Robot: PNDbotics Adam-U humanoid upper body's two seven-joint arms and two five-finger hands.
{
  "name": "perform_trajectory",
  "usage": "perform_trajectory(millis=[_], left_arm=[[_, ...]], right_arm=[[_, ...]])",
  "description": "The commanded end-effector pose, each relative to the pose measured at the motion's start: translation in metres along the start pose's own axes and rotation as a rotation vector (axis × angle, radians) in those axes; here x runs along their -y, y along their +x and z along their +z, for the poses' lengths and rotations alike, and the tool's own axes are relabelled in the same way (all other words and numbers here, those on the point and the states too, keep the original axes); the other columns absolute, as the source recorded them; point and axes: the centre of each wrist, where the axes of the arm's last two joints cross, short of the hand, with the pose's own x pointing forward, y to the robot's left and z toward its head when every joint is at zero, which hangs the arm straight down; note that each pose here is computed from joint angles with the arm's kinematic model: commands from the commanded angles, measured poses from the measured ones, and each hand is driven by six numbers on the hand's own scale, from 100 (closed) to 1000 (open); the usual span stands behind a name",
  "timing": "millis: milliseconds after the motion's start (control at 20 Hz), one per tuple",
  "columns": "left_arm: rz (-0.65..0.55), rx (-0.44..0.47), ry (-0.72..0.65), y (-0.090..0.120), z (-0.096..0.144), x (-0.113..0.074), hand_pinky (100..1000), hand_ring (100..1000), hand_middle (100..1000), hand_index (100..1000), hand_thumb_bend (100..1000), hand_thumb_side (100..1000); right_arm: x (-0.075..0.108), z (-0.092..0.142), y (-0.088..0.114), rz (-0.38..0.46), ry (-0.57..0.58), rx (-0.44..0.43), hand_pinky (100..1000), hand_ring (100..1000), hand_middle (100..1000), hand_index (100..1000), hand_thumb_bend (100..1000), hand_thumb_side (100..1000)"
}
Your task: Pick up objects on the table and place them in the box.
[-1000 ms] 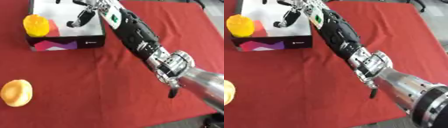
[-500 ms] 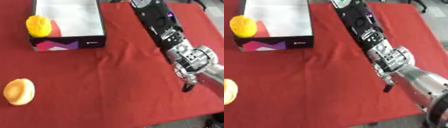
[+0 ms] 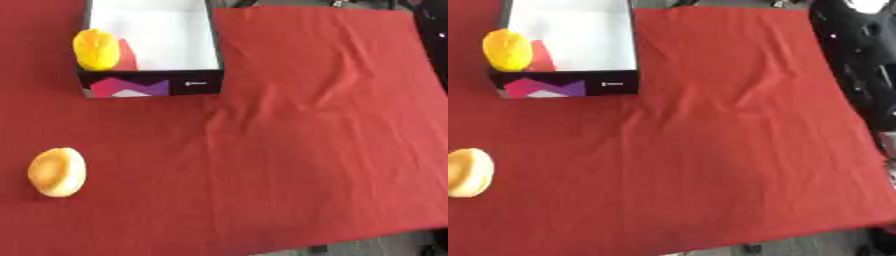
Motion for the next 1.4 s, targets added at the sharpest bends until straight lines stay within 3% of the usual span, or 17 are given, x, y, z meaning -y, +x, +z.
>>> perform_trajectory(millis=[50,450,800,1050,1200,1250,1300,1350,1400], left_arm=[[-0.048,0.021,-0.021,0.008,-0.005,-0.007,862,792,774,788,209,726],[-0.201,-0.026,-0.136,0.006,-0.006,-0.019,863,797,781,812,161,739],[-0.510,-0.028,-0.423,0.023,-0.023,-0.027,856,804,784,838,173,604],[-0.772,-0.080,-0.742,0.036,-0.037,-0.031,864,831,809,870,279,536],[-0.837,-0.140,-0.897,0.039,-0.042,-0.031,869,835,812,870,290,517],[-0.855,-0.168,-0.950,0.039,-0.042,-0.032,883,849,821,869,376,466],[-0.876,-0.203,-1.019,0.039,-0.043,-0.032,883,849,821,869,376,466],[-0.895,-0.232,-1.082,0.040,-0.045,-0.031,884,853,822,869,495,465],[-0.915,-0.256,-1.142,0.041,-0.046,-0.030,882,853,820,868,474,469]], right_arm=[[-0.006,0.014,0.025,-0.029,-0.033,0.084,1000,861,734,851,100,187],[-0.028,0.060,0.003,-0.079,-0.141,0.088,1000,859,743,862,100,299],[-0.033,0.072,-0.007,-0.097,-0.126,0.050,1000,865,747,872,100,253],[-0.033,0.074,-0.009,-0.097,-0.120,0.026,1000,855,738,862,100,255],[-0.033,0.074,-0.009,-0.097,-0.118,0.018,1000,855,737,862,100,256],[-0.033,0.073,-0.009,-0.097,-0.115,0.016,1000,853,735,860,100,271],[-0.033,0.072,-0.009,-0.096,-0.110,0.013,1000,853,735,860,100,271],[-0.034,0.072,-0.009,-0.096,-0.107,0.011,1000,853,734,860,100,282],[-0.034,0.071,-0.009,-0.095,-0.106,0.008,1000,853,733,859,100,286]])
